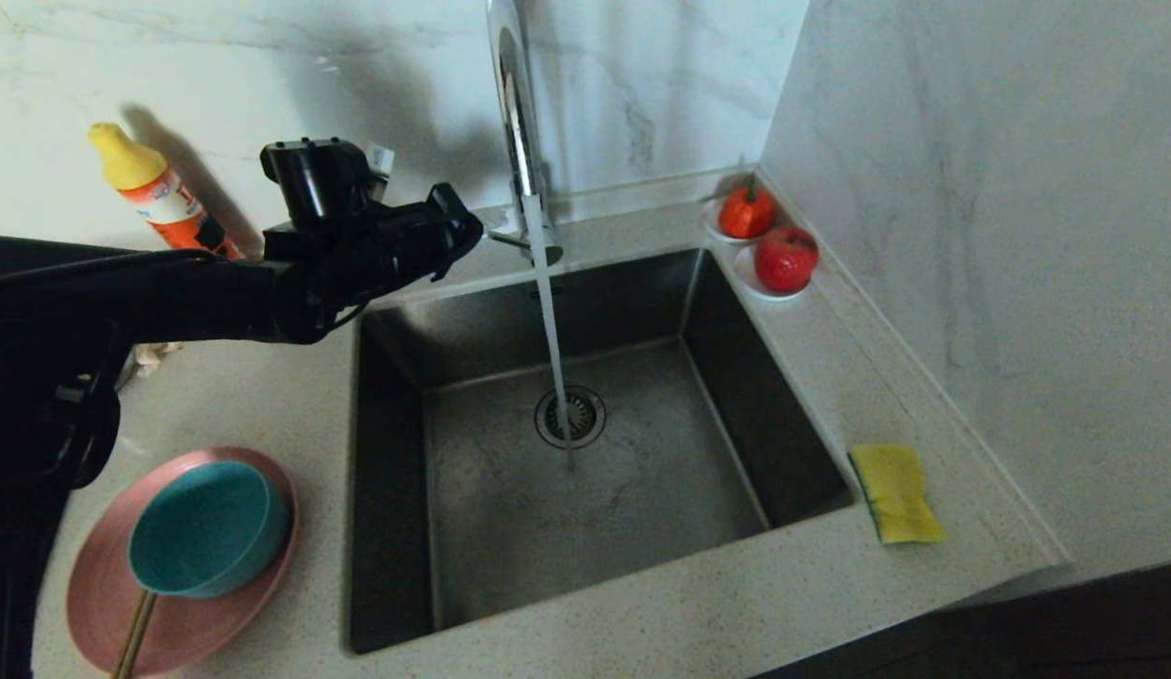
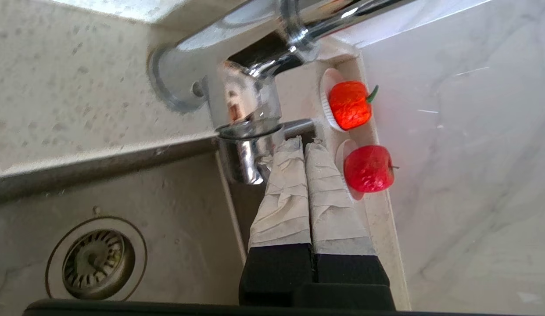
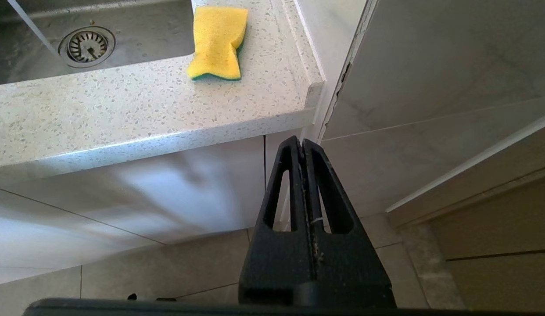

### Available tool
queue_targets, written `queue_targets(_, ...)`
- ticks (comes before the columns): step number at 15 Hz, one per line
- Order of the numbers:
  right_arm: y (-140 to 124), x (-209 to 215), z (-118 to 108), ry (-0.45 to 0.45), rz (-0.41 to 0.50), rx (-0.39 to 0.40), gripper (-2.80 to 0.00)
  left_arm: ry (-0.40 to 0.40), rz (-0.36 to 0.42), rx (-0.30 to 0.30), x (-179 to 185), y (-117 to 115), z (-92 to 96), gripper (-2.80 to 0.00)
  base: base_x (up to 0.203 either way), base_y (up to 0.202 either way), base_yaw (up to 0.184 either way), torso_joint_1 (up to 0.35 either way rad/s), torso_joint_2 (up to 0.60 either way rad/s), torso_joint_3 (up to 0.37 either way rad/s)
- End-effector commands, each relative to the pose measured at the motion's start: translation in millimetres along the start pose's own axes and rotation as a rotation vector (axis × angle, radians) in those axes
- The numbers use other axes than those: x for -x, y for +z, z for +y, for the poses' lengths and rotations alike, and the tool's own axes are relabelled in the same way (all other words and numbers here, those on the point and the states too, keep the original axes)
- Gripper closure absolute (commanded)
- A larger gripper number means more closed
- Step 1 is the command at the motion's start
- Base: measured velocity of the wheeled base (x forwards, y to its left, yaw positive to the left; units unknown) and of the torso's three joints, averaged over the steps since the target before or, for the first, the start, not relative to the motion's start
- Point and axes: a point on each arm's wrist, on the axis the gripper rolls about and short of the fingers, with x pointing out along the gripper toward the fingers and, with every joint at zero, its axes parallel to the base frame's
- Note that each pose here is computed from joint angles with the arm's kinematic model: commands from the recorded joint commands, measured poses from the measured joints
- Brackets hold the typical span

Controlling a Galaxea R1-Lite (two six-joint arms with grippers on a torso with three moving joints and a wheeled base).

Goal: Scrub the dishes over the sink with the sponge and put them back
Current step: Turn on the faucet, then rinse the chopsticks

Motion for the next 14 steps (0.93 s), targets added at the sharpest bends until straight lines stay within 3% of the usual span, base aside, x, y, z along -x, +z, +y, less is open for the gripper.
queue_targets(1,0,0,0,-0.001,0.001,0.000,0.00,-0.011,-0.040,-0.014,7,16,-5.8,0.00,0.000,0.000,0.000,0.000,0.00,0.000)
queue_targets(4,0,0,0,0.000,0.000,0.000,0.00,-0.015,-0.091,-0.038,30,40,-24.0,0.00,0.000,0.000,0.000,0.000,0.00,0.000)
queue_targets(8,0,0,0,0.000,0.000,0.000,0.00,-0.023,-0.115,-0.069,73,55,-67.2,0.00,0.000,0.000,0.000,0.000,0.00,0.000)
queue_targets(11,0,0,0,0.000,0.001,0.000,0.00,0.030,-0.096,-0.139,112,59,-101.7,0.00,0.000,0.000,0.000,0.000,0.00,0.000)
queue_targets(14,0,0,0,0.000,0.000,0.000,0.00,0.104,-0.138,-0.248,162,62,-142.6,0.00,0.000,0.000,0.000,0.000,0.00,0.000)
